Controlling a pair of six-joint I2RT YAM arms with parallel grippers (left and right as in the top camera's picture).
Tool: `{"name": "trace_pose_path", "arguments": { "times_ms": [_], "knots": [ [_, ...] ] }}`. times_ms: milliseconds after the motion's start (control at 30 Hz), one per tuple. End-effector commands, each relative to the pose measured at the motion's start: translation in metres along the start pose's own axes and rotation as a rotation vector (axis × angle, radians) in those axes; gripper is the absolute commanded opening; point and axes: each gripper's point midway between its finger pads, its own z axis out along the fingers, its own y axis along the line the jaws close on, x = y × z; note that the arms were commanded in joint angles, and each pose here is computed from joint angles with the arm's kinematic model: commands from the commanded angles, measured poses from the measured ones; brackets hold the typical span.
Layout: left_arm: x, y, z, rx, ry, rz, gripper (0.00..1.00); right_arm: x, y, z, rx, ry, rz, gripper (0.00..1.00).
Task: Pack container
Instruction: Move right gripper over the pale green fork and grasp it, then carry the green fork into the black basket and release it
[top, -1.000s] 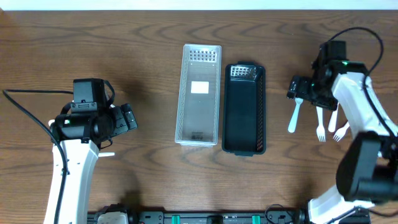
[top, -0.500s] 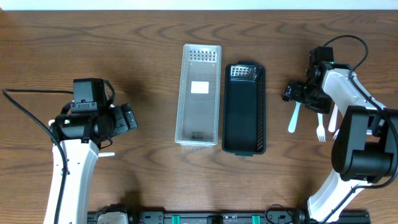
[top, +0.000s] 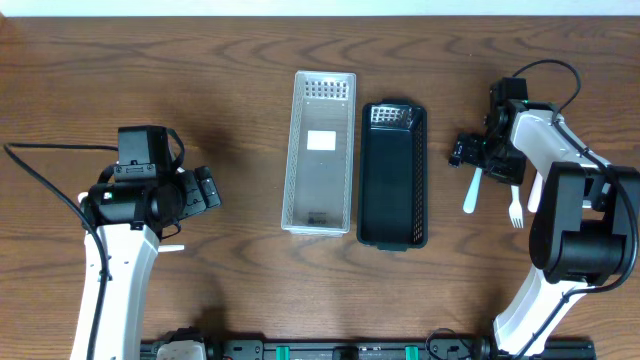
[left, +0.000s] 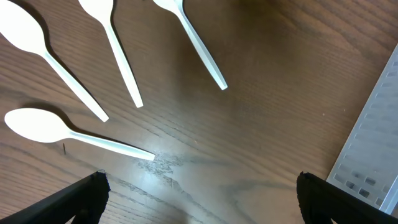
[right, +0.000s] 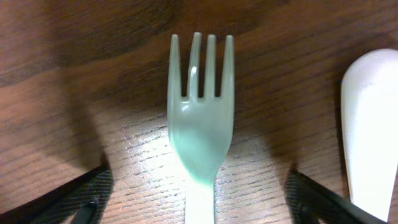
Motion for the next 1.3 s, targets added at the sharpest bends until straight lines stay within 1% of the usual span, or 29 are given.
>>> {"name": "trace_pose_path", "arguments": {
  "times_ms": [0,100,233,367,433,533,633,700,733,833,933,1100,1167,1267],
  "knots": [
    [-0.008,0.001,-0.005,-0.004,-0.022,0.011,0.98,0.001,0.004,0.008,0.003,0.018,0.006,0.80],
    [-0.008,0.001,-0.005,-0.005,-0.022,0.011,0.98,0.001,0.004,0.008,0.003,0.018,0.006,0.65],
    [-0.008,0.001,-0.005,-0.004,-0.022,0.011,0.98,0.001,0.004,0.008,0.003,0.017,0.005,0.61],
    [-0.008,0.001,-0.005,-0.005,-0.022,0.011,0.98,0.000,0.004,0.008,0.002,0.015,0.006,0.48],
    [-0.008,0.001,-0.005,-0.005,-0.022,0.011,0.98,0.000,0.005,0.008,0.001,0.013,0.006,0.44],
    [-0.008,0.001,-0.005,-0.005,-0.022,0.011,0.98,0.000,0.005,0.008,0.001,0.012,0.006,0.41],
    [-0.008,0.001,-0.005,-0.004,-0.022,0.011,0.98,-0.001,0.005,0.008,0.000,0.010,0.006,0.30],
    [-0.008,0.001,-0.005,-0.004,-0.022,0.011,0.98,-0.002,0.005,0.008,-0.001,0.007,0.006,0.28],
    [-0.008,0.001,-0.005,-0.004,-0.022,0.011,0.98,-0.002,0.005,0.008,-0.001,0.006,0.006,0.24],
    [-0.008,0.001,-0.005,-0.005,-0.023,0.011,0.98,-0.002,0.005,0.008,-0.001,0.006,0.006,0.20],
    [-0.008,0.001,-0.005,-0.005,-0.023,0.011,0.98,-0.003,0.006,0.008,-0.003,0.001,0.007,0.10],
    [-0.008,0.001,-0.005,-0.005,-0.023,0.011,0.98,-0.008,0.009,0.007,-0.017,-0.017,0.005,0.01],
    [-0.008,0.001,-0.005,-0.004,-0.024,0.011,0.98,-0.011,0.010,0.002,-0.022,-0.029,-0.006,0.01],
    [-0.009,0.001,-0.005,-0.004,-0.026,0.011,0.98,-0.020,0.020,-0.023,-0.067,-0.060,-0.031,0.01]
  ]
}}
